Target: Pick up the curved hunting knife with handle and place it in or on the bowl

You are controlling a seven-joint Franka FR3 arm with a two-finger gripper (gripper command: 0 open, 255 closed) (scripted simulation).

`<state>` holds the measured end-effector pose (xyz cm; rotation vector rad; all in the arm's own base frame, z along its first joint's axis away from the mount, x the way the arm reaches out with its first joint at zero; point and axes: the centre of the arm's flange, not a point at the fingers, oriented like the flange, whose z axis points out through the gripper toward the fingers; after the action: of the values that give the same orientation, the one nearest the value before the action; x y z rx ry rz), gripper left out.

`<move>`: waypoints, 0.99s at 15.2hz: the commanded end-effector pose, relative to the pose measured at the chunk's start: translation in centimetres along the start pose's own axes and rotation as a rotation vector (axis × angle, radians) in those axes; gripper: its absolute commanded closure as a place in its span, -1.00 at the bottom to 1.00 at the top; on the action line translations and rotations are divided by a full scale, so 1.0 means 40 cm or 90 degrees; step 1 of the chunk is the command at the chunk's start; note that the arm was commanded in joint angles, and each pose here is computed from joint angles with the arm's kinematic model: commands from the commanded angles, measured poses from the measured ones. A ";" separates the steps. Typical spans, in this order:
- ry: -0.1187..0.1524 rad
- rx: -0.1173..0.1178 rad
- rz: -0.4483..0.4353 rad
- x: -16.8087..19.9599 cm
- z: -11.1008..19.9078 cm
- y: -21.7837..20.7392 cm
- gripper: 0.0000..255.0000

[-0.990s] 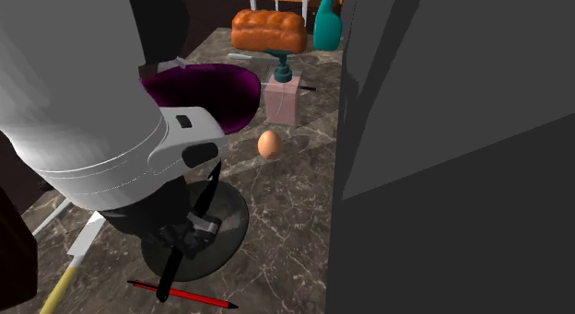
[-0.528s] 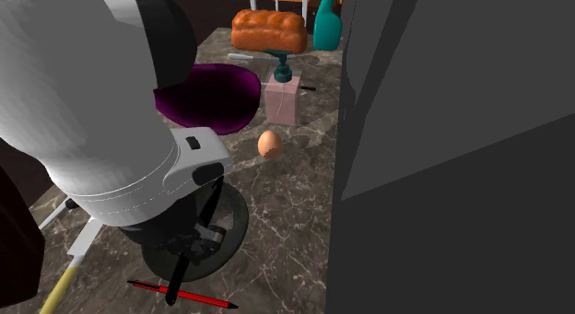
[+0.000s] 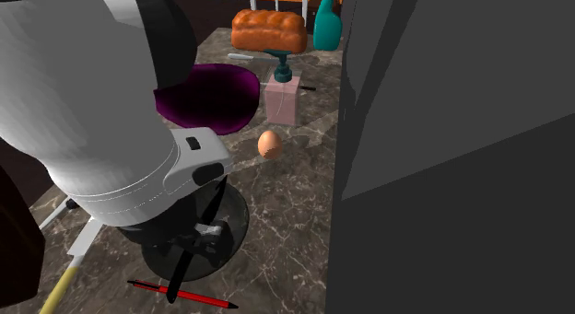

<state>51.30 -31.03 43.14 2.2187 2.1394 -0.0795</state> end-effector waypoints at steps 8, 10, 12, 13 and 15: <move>0.000 0.000 0.001 -0.002 -0.125 0.000 -1.00; 0.000 0.000 0.001 -0.002 -0.125 0.000 -1.00; 0.000 0.000 0.001 -0.002 -0.125 0.000 -1.00; 0.000 0.000 0.001 -0.002 -0.125 0.000 -1.00; 0.000 0.000 0.001 -0.002 -0.125 0.000 -1.00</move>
<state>51.27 -30.71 48.09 2.2203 2.1387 -0.0798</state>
